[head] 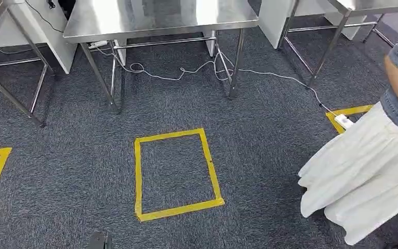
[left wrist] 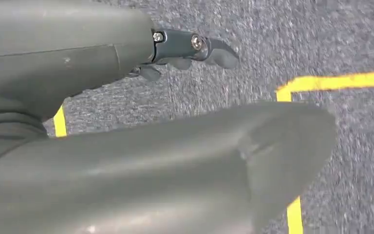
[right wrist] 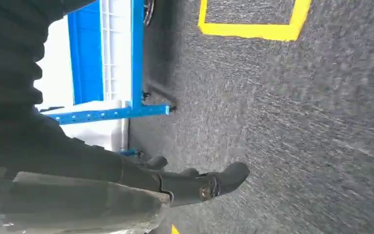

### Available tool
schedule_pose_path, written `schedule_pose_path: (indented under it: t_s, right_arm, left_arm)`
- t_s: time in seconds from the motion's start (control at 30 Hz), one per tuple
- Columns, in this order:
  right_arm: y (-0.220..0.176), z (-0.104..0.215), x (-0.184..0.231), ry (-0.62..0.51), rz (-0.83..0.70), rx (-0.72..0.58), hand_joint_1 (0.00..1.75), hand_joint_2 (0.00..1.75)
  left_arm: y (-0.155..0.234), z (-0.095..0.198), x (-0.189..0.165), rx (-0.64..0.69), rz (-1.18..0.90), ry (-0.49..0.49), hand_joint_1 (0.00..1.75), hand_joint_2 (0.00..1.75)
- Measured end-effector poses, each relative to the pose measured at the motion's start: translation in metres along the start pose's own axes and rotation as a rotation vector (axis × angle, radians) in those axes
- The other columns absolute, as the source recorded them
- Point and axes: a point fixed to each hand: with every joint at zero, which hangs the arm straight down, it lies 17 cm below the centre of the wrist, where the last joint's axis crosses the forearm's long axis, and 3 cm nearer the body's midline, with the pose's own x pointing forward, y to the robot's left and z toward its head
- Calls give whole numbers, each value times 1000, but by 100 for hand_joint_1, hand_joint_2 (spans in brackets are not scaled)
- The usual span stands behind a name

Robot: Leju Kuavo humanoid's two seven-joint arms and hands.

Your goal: Take the parts from the cabinet and place them on the table.

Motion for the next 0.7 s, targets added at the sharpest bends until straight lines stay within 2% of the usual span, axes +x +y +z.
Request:
schedule_pose_path:
  t_s: [0.7]
  right_arm:
    - [3, 2, 3, -4, 11, 10, 0, 175]
  left_arm:
    - [5, 0, -3, 8, 0, 6, 0, 0]
